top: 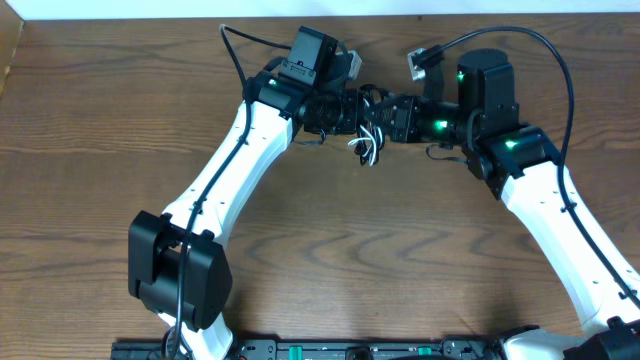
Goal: Untangle cables
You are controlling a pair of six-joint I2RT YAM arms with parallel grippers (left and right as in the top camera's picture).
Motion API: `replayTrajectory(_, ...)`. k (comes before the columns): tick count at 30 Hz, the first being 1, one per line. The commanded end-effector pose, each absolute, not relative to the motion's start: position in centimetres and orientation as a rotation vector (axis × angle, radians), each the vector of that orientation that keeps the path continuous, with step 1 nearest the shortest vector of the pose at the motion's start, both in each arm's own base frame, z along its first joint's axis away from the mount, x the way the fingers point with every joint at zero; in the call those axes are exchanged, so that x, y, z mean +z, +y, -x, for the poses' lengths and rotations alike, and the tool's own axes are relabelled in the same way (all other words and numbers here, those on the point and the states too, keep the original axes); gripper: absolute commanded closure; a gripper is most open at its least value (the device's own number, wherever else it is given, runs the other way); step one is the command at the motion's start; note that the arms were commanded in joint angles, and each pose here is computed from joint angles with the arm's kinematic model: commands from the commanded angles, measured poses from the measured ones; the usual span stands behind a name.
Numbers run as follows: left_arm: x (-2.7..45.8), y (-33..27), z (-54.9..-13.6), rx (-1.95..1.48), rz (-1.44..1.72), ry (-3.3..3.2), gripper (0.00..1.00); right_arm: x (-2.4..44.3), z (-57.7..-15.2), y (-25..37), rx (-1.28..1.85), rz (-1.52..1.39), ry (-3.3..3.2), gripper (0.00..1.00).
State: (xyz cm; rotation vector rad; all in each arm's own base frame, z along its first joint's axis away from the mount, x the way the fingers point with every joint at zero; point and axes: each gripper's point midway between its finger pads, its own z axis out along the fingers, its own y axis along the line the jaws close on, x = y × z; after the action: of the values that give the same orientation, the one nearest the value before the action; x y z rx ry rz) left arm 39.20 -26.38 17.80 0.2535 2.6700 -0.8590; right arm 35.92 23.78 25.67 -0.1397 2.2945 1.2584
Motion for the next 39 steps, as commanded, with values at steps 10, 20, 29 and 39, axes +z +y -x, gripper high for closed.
replayTrajectory(10,16.7,-24.9,-39.2,-0.784,-0.399,2.675,0.93,16.7,-34.9,10.6,0.262,-0.343,2.633,0.99)
replayTrajectory(20,21.7,-30.0,-34.1,-1.361,-0.948,2.308,0.93,13.9,-35.0,9.0,0.122,-0.268,2.722,0.97)
replayTrajectory(29,19.2,-28.7,-34.9,-1.144,-0.893,2.454,0.92,15.8,-35.5,9.4,0.399,-0.194,2.714,0.99)
replayTrajectory(39,16.4,-26.9,-36.0,-0.821,-0.747,2.635,0.68,12.5,-34.4,13.9,0.572,-0.155,2.84,0.99)
